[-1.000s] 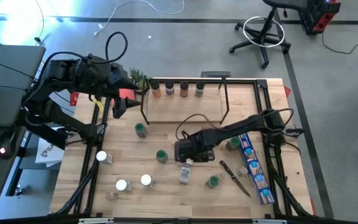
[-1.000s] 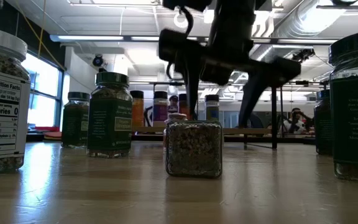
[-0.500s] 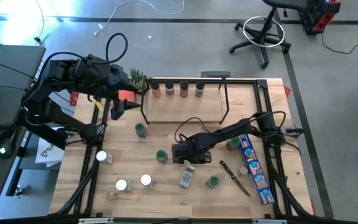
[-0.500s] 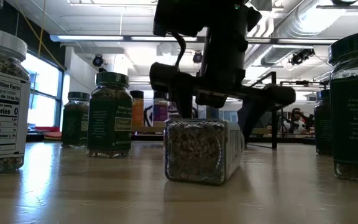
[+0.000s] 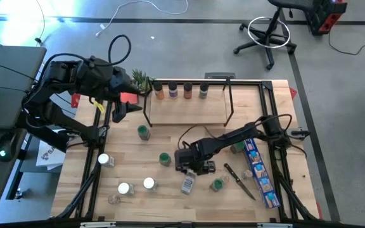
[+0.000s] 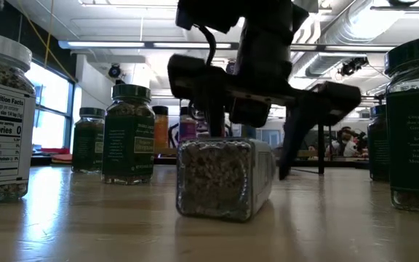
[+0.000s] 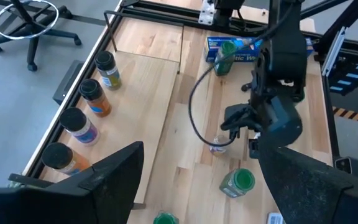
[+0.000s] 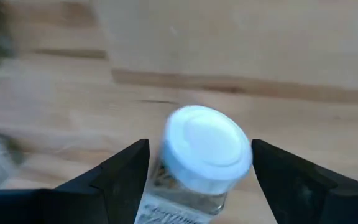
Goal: Shelf spices
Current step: Put the white seasoning bottle on the shelf aligned with the black seasoning bottle
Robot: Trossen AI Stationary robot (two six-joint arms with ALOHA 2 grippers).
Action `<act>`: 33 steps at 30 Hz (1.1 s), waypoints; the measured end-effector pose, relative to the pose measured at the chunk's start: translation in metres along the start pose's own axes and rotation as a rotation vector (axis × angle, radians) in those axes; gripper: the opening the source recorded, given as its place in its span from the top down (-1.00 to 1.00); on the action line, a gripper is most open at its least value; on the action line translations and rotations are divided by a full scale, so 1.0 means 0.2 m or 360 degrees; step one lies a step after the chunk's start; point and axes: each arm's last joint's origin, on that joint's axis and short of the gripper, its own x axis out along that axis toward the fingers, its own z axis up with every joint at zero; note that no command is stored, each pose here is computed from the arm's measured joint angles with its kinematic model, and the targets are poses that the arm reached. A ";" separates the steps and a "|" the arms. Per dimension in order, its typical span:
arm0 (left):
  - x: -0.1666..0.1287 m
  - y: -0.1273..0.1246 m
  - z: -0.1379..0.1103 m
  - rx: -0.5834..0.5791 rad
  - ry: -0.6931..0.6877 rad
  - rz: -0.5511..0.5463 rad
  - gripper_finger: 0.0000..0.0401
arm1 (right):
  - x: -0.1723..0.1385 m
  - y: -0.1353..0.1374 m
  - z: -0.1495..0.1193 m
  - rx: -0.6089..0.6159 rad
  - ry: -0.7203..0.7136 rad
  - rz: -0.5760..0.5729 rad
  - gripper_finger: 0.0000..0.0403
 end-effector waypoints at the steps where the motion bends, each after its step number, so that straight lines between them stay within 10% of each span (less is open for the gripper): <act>1: 0.00 0.00 0.00 0.0007 -0.0001 0.0000 -0.54 | 0.02 0.00 -0.01 0.0014 0.0001 -0.0003 -0.37; 10: 0.00 0.00 0.00 0.0026 0.0005 -0.0001 -0.54 | 0.08 -0.01 -0.08 0.0070 -0.0011 0.0030 -0.28; 21: 0.00 0.00 0.00 0.0013 0.0012 -0.0010 -0.54 | 0.06 -0.03 -0.08 -0.0032 -0.0088 -0.0007 0.37; 33: 0.00 0.00 0.00 -0.0044 0.0006 0.0028 -0.54 | -0.30 -0.04 0.13 -0.0340 -0.0508 -0.0058 0.75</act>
